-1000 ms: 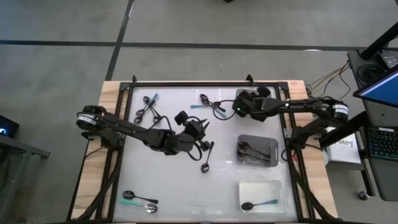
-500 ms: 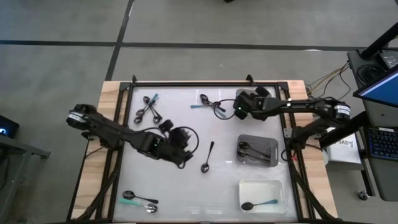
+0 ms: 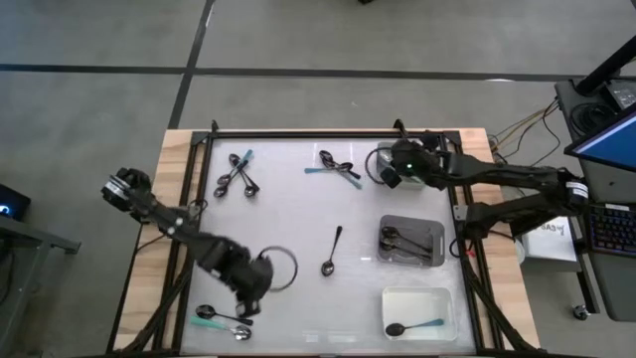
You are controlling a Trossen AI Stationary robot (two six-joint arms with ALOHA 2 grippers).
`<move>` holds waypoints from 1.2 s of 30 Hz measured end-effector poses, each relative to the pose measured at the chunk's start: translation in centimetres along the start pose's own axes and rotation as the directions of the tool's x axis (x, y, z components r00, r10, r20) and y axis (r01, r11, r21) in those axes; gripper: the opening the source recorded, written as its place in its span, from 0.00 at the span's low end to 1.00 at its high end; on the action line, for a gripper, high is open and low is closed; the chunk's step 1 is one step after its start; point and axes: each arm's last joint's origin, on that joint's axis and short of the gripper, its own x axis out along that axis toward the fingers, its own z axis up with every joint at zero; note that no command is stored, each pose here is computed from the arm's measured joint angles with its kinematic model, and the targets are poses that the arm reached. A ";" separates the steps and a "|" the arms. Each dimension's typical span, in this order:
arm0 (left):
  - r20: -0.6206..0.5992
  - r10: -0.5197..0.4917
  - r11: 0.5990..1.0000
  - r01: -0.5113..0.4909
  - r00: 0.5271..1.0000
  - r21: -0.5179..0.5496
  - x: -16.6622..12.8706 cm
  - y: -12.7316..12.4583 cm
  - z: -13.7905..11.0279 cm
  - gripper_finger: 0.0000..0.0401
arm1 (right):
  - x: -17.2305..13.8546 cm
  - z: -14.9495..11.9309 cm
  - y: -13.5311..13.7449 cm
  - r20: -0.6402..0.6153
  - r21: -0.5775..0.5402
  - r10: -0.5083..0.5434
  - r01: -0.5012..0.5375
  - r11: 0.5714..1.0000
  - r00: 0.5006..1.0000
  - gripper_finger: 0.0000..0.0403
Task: Sort silverware by color (type)
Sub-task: Put the black spoon into the black bin
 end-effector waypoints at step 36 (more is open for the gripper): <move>-0.188 0.202 0.944 -0.139 0.961 0.299 10.8 -4.6 -7.5 0.12 | -2.6 0.4 -1.4 0.101 0.090 0.139 -0.148 0.985 0.985 0.38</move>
